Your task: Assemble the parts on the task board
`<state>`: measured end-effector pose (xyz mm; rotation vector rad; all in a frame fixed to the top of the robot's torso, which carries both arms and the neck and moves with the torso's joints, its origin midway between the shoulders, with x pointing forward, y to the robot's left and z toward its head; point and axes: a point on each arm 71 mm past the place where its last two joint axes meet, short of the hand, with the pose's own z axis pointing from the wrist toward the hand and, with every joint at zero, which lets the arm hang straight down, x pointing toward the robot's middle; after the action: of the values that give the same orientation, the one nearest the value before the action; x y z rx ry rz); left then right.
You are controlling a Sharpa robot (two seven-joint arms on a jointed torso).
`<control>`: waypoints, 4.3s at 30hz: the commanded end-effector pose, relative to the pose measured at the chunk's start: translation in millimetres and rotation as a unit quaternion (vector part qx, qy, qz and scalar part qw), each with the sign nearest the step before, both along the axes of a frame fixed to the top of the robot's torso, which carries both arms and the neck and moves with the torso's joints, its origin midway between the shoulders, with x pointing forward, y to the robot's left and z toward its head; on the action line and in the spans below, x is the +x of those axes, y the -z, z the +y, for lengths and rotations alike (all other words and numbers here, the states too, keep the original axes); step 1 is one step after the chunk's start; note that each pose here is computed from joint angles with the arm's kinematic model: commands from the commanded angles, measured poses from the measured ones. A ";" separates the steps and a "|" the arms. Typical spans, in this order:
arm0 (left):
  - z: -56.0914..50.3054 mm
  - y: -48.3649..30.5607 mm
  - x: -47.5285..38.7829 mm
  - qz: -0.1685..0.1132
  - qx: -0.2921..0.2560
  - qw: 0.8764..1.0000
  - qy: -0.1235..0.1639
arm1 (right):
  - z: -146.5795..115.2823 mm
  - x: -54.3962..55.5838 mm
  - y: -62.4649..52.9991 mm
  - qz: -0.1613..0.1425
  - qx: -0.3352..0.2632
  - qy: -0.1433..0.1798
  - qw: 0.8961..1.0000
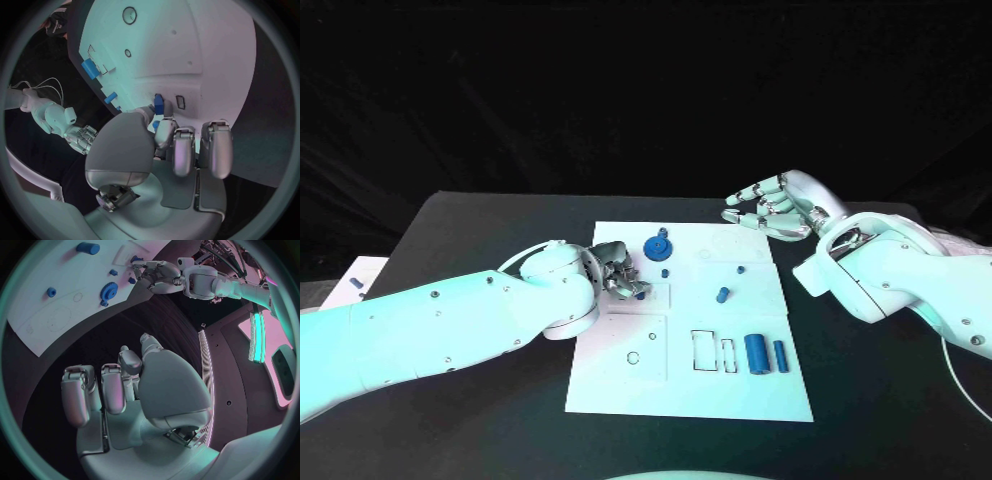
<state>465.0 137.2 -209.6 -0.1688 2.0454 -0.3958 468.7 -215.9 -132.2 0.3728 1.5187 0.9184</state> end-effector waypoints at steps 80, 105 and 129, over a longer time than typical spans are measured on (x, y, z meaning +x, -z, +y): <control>-0.8 16.3 6.0 0.070 0.042 0.997 0.001 | 5.5 -3.9 -0.5 0.006 0.002 -0.017 1.000; -0.6 18.1 8.3 0.078 0.045 0.996 -0.003 | 5.2 -4.0 -0.5 0.006 0.003 -0.017 1.000; 1.0 -2.6 10.1 0.065 0.000 0.998 -0.012 | 3.4 -1.5 1.0 0.008 -0.001 -0.015 1.000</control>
<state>476.7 139.0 -208.4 -0.1940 2.1341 -0.3768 467.2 -213.7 -132.6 0.3744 1.5346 0.9337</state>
